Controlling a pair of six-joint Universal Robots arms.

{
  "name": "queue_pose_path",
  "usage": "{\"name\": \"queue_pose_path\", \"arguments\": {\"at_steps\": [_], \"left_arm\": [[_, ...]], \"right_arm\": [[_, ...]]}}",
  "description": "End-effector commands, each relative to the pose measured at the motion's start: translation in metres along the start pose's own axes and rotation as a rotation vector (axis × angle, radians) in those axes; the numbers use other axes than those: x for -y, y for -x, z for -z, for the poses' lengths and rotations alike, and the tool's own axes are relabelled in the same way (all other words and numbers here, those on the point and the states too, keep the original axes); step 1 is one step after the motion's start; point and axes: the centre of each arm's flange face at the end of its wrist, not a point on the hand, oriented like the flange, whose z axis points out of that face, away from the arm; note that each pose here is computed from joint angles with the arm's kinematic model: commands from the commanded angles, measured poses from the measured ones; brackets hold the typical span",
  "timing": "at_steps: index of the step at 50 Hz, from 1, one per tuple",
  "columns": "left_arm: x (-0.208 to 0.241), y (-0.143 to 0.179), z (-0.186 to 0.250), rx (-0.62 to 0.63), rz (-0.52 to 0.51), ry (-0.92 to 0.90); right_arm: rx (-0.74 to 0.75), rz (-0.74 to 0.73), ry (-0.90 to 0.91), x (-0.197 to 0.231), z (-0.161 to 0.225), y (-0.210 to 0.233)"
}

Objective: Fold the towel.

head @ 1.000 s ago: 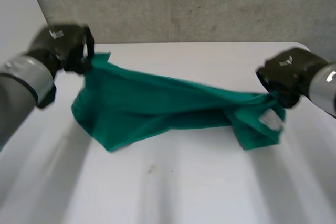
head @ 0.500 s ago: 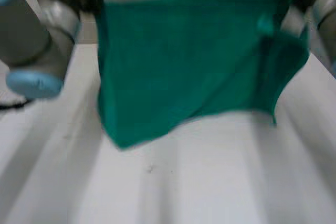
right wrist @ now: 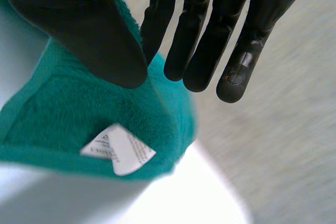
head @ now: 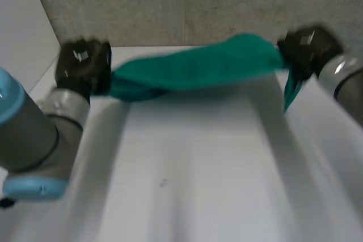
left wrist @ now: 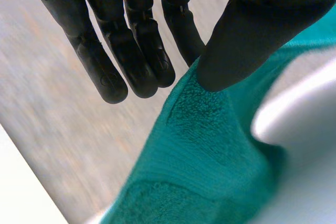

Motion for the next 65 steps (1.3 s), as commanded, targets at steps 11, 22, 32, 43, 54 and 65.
{"name": "queue_pose_path", "arguments": {"at_steps": [11,22,32,43,54,65], "left_arm": [[-0.094,-0.043,0.048,-0.157,-0.048,0.309],[-0.084,-0.038,0.049,-0.142,-0.035,0.285],[-0.085,-0.035,0.048,-0.132,-0.035,0.291],[-0.085,-0.035,0.048,-0.132,-0.035,0.289],[-0.087,-0.035,0.049,-0.137,-0.038,0.308],[-0.091,-0.036,0.054,-0.159,-0.047,0.353]], "right_arm": [[0.129,-0.074,0.297,-0.121,0.002,0.057],[0.021,-0.369,0.244,-0.106,0.037,0.044],[0.068,-0.412,0.366,-0.126,0.078,0.064],[0.039,-0.330,0.324,-0.158,0.055,0.066],[-0.006,-0.206,0.322,-0.187,0.016,0.051],[-0.168,-0.228,0.174,-0.149,0.032,0.005]]}}
